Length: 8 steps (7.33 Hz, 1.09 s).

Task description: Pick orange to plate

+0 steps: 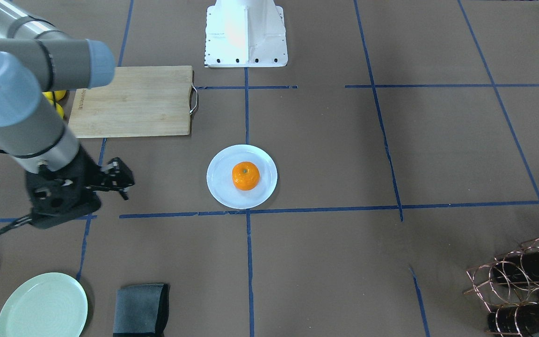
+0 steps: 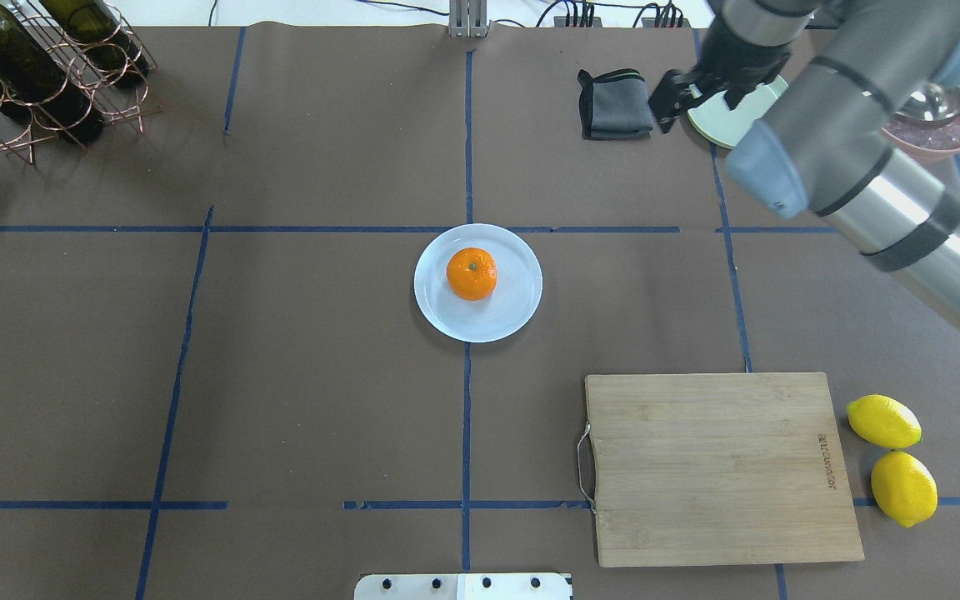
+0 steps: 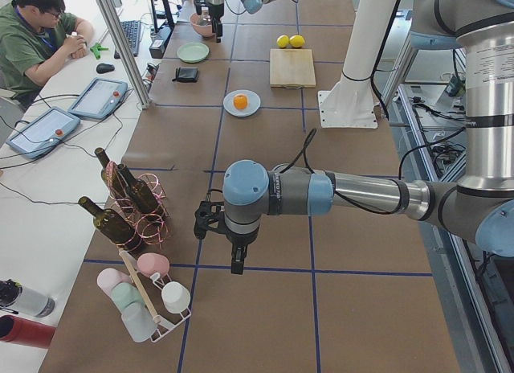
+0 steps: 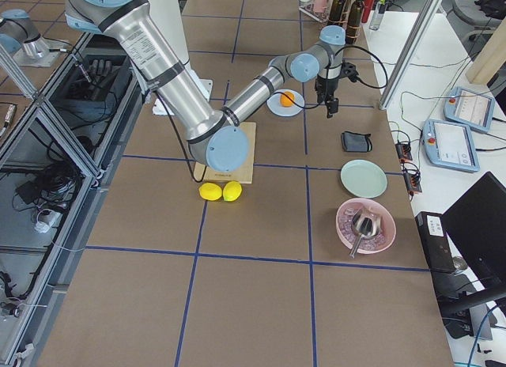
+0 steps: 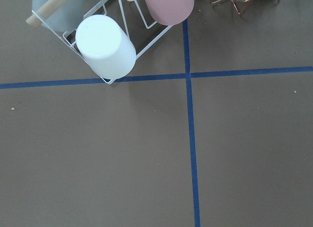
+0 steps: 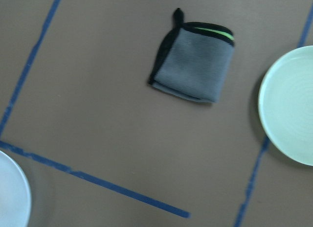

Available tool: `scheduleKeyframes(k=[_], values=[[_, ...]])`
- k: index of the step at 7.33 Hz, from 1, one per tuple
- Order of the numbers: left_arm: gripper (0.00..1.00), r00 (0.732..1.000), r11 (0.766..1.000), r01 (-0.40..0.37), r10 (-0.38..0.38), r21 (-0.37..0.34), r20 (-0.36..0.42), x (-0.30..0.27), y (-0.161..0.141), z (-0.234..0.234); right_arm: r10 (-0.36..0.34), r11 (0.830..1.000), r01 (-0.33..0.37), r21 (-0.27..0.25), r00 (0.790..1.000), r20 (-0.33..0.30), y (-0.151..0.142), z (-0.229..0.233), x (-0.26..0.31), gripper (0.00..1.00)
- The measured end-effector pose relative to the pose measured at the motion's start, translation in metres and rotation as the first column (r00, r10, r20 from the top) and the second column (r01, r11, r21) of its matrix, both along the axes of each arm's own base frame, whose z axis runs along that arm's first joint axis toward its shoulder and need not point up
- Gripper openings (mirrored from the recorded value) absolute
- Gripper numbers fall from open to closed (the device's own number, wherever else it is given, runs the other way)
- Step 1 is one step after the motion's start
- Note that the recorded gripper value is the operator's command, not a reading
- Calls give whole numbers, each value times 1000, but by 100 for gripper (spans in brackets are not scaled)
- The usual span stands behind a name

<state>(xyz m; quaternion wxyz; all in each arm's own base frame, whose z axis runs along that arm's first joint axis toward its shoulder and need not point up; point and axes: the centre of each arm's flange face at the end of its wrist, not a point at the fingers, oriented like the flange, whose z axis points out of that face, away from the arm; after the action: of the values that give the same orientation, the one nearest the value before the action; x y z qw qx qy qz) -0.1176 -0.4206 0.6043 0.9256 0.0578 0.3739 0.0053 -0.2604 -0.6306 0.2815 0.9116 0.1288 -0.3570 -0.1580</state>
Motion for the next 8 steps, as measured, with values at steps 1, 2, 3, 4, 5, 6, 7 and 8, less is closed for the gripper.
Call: scheduleKeyframes(k=[1,2,3,4,5,6,7,8], values=[[100,1000,1000,-1,1,-2,0,0,1,1,-19,1000,19,7,999,-27,-1,39,59,100],[100,1000,1000,-2,2,-5,0,1,1,2,-19,1000,18,-15,998,-57,5,88,107,100],[100,1000,1000,-4,4,-6,2,2,2,3,-7,999,4,-43,997,-80,20,146,146,100],[100,1000,1000,-8,8,-6,4,2,3,4,11,998,-17,-67,995,-96,45,208,182,100],[100,1000,1000,-10,10,-11,4,3,4,6,33,994,-43,-97,993,-111,81,270,211,100],[100,1000,1000,-12,12,-17,4,4,6,8,58,990,-73,-125,991,-118,116,319,235,100],[100,1000,1000,-12,13,-24,3,4,8,11,77,985,-94,-143,990,-118,143,349,251,100],[100,1000,999,-14,14,-29,3,5,11,13,81,983,-97,-159,992,-100,160,364,257,100]])
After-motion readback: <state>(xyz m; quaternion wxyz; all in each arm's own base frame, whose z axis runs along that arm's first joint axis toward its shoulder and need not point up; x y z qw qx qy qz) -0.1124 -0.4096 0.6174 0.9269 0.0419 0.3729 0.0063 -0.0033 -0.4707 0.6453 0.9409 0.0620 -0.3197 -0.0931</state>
